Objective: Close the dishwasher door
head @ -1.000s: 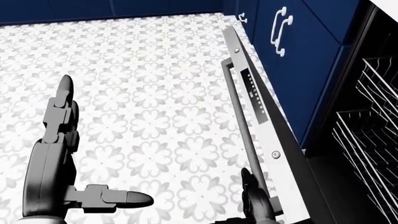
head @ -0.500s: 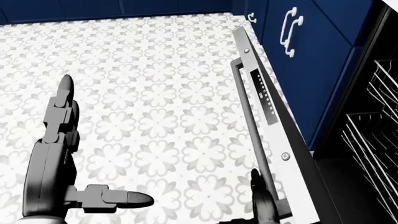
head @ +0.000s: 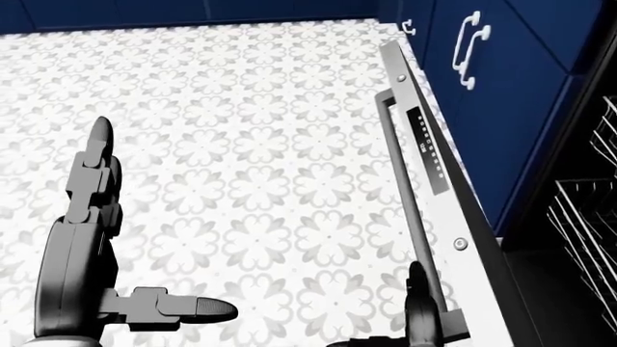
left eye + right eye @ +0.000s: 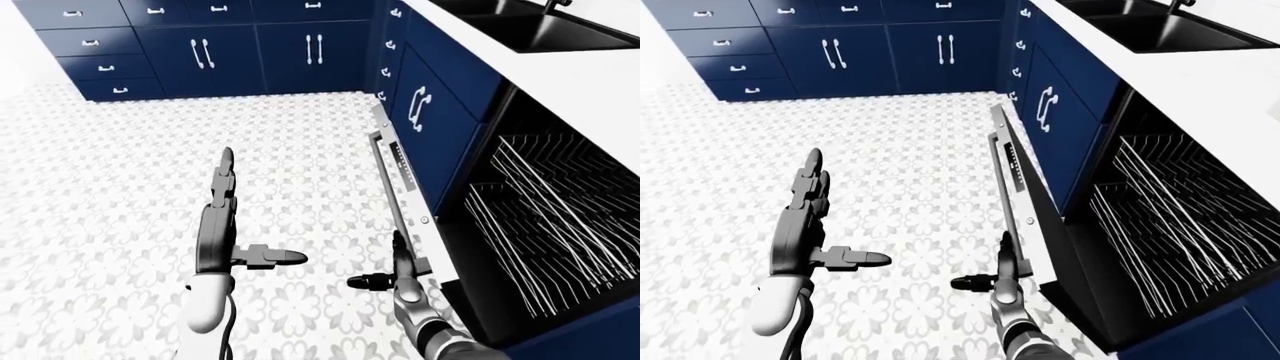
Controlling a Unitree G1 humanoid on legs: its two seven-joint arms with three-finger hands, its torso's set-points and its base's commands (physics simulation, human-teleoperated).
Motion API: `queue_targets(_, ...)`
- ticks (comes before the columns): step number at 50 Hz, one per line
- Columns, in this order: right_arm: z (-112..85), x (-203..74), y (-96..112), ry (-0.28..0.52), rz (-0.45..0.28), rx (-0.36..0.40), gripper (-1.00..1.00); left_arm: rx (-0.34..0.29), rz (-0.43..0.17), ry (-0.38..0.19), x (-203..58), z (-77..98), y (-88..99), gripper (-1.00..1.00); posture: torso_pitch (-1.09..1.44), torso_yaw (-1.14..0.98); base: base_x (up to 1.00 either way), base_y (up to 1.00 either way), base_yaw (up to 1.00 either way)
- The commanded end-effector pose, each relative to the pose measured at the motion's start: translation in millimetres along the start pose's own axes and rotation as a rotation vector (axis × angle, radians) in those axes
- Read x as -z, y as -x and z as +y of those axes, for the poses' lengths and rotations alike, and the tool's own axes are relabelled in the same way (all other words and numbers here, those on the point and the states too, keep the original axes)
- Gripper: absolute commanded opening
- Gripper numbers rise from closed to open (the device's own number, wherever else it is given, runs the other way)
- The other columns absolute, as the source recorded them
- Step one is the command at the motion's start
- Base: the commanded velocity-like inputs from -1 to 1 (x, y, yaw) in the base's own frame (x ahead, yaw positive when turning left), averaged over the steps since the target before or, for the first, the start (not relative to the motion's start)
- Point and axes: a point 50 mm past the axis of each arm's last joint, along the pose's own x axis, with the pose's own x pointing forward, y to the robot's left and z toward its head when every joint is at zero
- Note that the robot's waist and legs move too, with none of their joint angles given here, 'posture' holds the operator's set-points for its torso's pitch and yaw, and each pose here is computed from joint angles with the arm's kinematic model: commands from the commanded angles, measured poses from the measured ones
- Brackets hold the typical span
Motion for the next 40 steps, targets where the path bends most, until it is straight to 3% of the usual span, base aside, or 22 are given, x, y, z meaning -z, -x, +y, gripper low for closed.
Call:
queue_targets(1, -17.3, -25, -8, -0.021, -0.101, 0.094, 1.00, -0.012, -0.087, 0.000, -16, 2.1, -1.2, 1.00, 0.00, 0.00, 0.00, 0.00, 0.00)
queue_targets(29, -29.8, -23, -8, -0.022, -0.075, 0.230, 1.00, -0.009, -0.088, 0.001, -16, 1.0, -1.3, 1.00, 0.00, 0.00, 0.00, 0.00, 0.00)
queue_targets(40, -40.4, -17, -7, -0.008, -0.030, 0.346, 1.00, -0.013, -0.086, 0.001, -15, 2.1, -1.0, 1.00, 0.00, 0.00, 0.00, 0.00, 0.00)
